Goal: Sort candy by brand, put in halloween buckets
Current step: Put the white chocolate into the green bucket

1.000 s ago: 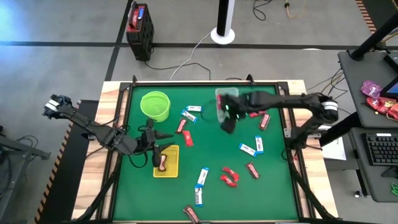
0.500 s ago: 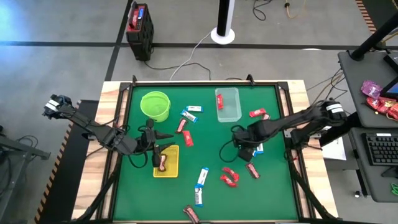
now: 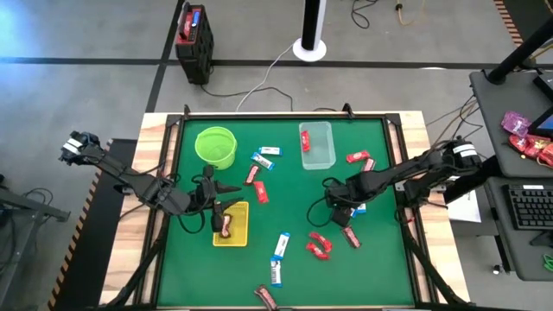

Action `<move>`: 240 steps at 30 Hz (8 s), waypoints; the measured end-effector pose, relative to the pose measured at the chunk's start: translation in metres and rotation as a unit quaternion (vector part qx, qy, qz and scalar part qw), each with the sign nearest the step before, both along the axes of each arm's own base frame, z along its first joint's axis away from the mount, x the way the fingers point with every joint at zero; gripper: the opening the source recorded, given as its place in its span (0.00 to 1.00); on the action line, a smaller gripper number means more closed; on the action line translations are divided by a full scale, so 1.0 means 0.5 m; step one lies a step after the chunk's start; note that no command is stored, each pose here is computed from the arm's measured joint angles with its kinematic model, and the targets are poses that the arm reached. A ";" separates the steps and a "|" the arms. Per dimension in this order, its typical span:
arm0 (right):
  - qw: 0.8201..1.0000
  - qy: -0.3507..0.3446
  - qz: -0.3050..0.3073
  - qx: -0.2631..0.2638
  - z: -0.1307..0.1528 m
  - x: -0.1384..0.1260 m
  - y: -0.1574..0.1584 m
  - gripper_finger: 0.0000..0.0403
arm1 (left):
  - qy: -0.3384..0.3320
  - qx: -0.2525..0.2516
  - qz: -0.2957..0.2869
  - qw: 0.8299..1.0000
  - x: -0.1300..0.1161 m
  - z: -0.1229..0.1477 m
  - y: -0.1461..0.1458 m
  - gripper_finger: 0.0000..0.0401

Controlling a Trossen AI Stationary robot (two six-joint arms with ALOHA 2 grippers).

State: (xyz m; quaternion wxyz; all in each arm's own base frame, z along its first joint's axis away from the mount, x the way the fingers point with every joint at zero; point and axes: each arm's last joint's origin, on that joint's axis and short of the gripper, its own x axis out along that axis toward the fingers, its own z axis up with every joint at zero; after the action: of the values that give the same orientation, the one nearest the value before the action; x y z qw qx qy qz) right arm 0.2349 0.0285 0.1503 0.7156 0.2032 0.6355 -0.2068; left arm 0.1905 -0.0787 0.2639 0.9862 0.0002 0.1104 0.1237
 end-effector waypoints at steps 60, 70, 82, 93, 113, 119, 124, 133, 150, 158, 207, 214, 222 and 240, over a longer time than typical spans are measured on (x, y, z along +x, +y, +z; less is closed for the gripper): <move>0.767 -0.585 0.228 0.135 0.152 0.168 0.044 0.12 | 0.015 0.129 -0.242 0.961 0.231 -0.037 0.008 0.29; 0.763 -0.585 0.237 0.142 0.153 0.167 0.045 0.12 | -0.014 0.113 -0.305 0.945 0.252 -0.028 0.007 0.28; 0.761 -0.587 0.230 0.150 0.155 0.167 0.046 0.12 | -0.010 0.118 -0.304 0.945 0.253 -0.030 0.010 0.02; 0.766 -0.597 0.193 0.138 0.161 0.173 -0.008 0.37 | 0.081 0.110 -0.303 0.943 0.215 -0.022 0.075 0.00; 0.841 -0.499 0.195 -0.069 0.085 0.196 -0.097 0.53 | 0.124 0.081 -0.175 0.973 0.083 0.029 0.187 0.00; 0.846 -0.459 0.250 -0.107 0.033 0.267 -0.054 0.53 | 0.113 0.059 -0.159 0.979 0.078 0.035 0.187 0.00; 0.843 -0.454 0.263 -0.118 0.005 0.339 -0.042 0.53 | 0.105 0.047 -0.156 0.981 0.070 0.042 0.185 0.00; 0.869 -0.396 0.278 -0.109 -0.046 0.425 -0.040 0.53 | 0.079 0.036 -0.149 0.985 0.041 0.067 0.183 0.00; 0.909 -0.297 0.269 -0.116 -0.084 0.472 -0.044 0.45 | 0.056 0.037 -0.146 0.987 0.011 0.088 0.181 0.00; 0.906 -0.296 0.280 -0.114 -0.082 0.472 -0.043 0.16 | 0.057 0.033 -0.145 0.987 0.012 0.086 0.181 0.00; 0.915 -0.291 0.257 -0.107 0.045 0.308 -0.026 0.02 | 0.028 -0.035 -0.156 0.987 0.008 -0.074 0.161 0.00; 0.897 -0.257 0.334 -0.135 0.024 0.293 -0.027 0.02 | 0.024 -0.021 -0.160 0.987 0.023 -0.055 0.161 0.00; 0.871 -0.242 0.395 -0.165 0.021 0.292 -0.049 0.20 | 0.042 -0.022 -0.160 0.986 0.048 -0.057 0.161 0.00; 0.842 -0.234 0.465 -0.139 -0.049 0.340 -0.076 0.51 | 0.005 0.009 -0.216 0.976 0.076 -0.002 0.156 0.00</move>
State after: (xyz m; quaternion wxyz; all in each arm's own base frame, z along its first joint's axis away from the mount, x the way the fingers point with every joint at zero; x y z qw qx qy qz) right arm 0.4051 -0.0093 0.1260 0.8759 -0.1753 0.4338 0.1183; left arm 0.2286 -0.0009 0.2631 0.9890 0.0331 0.1120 -0.0909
